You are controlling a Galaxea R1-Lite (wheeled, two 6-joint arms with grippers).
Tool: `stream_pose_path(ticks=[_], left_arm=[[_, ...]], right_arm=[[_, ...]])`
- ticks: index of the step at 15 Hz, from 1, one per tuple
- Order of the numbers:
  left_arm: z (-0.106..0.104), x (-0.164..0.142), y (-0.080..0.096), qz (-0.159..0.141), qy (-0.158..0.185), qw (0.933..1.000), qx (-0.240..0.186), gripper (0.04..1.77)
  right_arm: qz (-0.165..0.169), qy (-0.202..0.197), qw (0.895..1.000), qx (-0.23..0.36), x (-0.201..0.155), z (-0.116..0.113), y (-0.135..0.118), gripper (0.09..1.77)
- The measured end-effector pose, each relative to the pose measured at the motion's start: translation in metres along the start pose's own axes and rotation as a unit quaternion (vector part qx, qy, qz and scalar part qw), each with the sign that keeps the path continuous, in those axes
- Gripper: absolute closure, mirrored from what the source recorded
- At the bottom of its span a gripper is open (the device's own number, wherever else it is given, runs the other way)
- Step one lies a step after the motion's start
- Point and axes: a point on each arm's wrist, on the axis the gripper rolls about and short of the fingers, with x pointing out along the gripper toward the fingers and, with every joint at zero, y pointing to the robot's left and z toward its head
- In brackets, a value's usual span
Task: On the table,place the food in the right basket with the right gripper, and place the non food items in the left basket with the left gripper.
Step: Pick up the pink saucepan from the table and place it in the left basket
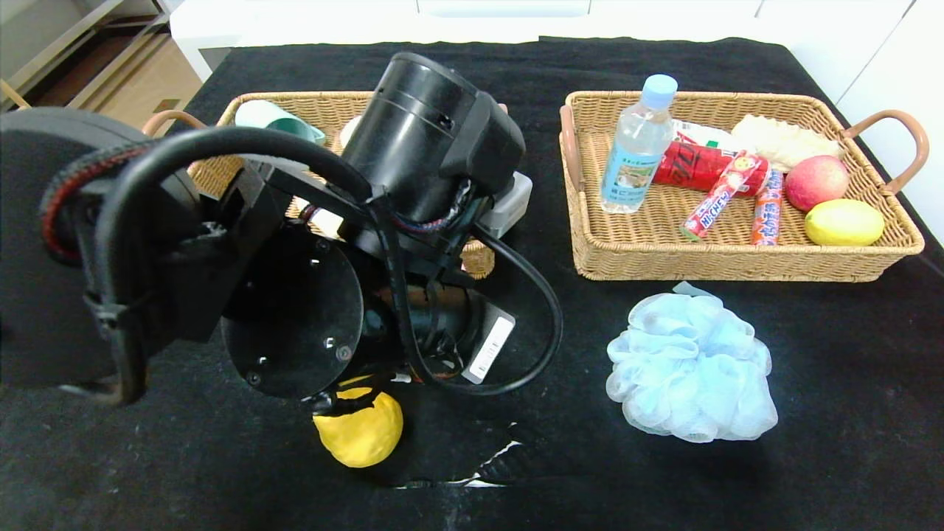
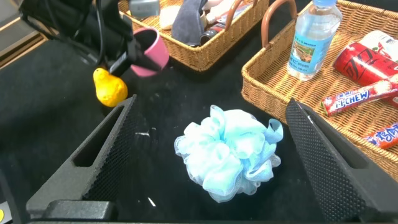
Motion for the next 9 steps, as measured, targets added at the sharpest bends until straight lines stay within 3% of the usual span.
stream_pose_path(ticks=[3, 9], left_arm=[[0.010, -0.003, 0.020, 0.031, -0.018, 0.9990, -0.027, 1.63], [0.024, -0.001, 0.085, 0.117, -0.042, 0.9891, -0.079, 1.63]], right_arm=[[0.000, 0.000, 1.000, 0.000, 0.000, 0.000, 0.000, 0.15], [0.001, 0.001, 1.000, 0.001, 0.000, -0.001, 0.000, 0.15]])
